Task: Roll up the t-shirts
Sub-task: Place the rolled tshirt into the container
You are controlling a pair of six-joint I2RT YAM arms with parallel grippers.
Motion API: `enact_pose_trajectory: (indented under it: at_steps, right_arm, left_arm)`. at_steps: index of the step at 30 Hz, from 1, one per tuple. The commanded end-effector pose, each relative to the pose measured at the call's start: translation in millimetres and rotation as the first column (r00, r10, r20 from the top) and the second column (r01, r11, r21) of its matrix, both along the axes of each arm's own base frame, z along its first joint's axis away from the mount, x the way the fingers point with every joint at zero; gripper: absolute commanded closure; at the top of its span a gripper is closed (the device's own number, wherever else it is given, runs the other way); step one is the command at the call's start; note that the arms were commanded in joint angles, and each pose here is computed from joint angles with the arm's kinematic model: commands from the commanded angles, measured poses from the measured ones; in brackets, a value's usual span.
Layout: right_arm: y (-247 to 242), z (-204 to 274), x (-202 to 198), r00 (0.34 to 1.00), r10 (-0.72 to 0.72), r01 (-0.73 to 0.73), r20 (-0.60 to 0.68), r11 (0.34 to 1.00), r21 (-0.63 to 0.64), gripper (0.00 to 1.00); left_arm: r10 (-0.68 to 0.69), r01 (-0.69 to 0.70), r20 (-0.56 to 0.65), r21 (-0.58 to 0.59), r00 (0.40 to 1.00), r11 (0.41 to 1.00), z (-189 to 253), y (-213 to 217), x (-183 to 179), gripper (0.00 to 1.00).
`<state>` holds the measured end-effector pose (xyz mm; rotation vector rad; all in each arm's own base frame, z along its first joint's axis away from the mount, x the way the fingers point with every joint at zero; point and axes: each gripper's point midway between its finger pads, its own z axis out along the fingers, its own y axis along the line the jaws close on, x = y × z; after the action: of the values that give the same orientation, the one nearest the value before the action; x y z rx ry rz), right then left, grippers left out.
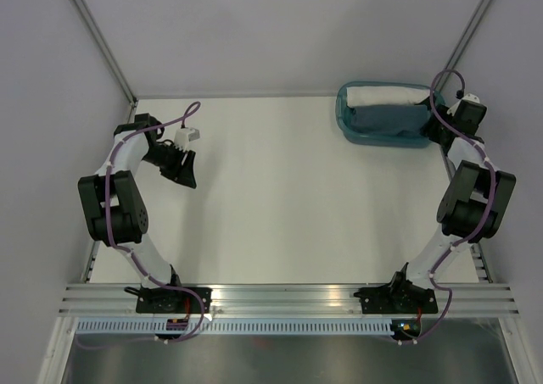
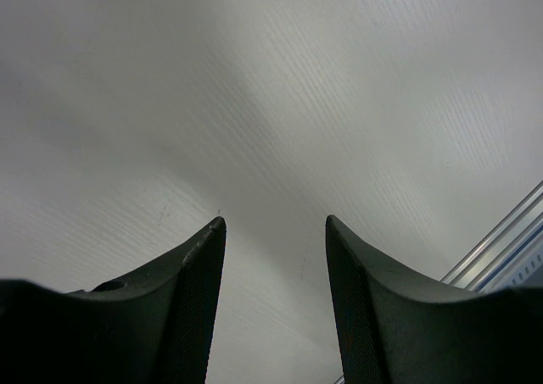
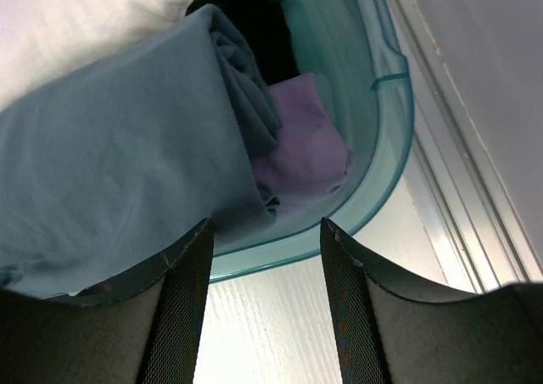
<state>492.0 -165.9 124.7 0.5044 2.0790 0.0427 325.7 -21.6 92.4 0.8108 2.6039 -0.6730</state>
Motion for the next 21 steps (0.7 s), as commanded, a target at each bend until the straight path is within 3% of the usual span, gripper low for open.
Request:
enact_pose_trajectory:
  at_steps: [1,11,12,13,15,16,17,21]
  right_arm:
    - [9,24,16,0.995,0.068,-0.069,0.075,0.998,0.000,0.41]
    - [19,2,25,0.995,0.073,-0.080,0.063,0.991,0.108,0.45]
    - [19,3,27,0.995,0.078,-0.085,0.065,0.990,0.110,0.49]
    - [19,3,29,0.994,0.084,-0.091,0.066,0.989,0.116,0.64]
    - [18,3,34,0.995,0.081,-0.088,0.061,0.989,0.122,0.78]
    - [14,1,32,0.996,0.067,-0.074,0.053,0.989,0.127,0.92]
    - [11,4,31,0.997,0.061,-0.067,0.056,0.990,0.120,0.98]
    - [3,10,22,0.997,0.068,-0.069,0.031,0.996,0.054,1.00]
  left_arm:
    - [-0.016,0.016,0.014,-0.018,1.000,1.000,1,-1,1,0.44]
    - [-0.014,0.014,0.009,-0.016,1.000,1.000,1,0,0,0.44]
    - [-0.017,0.017,0.012,-0.015,1.000,1.000,1,-1,0,0.44]
    - [-0.015,0.016,0.013,-0.013,1.000,1.000,1,0,1,0.44]
    - [-0.014,0.014,0.013,-0.012,1.000,1.000,1,0,1,0.44]
    - [-0.015,0.016,0.014,-0.013,1.000,1.000,2,0,1,0.44]
    - [-0.015,0.016,0.017,-0.011,1.000,1.000,2,0,0,0.44]
    - [-0.019,0.019,0.018,-0.010,1.000,1.000,2,0,0,0.44]
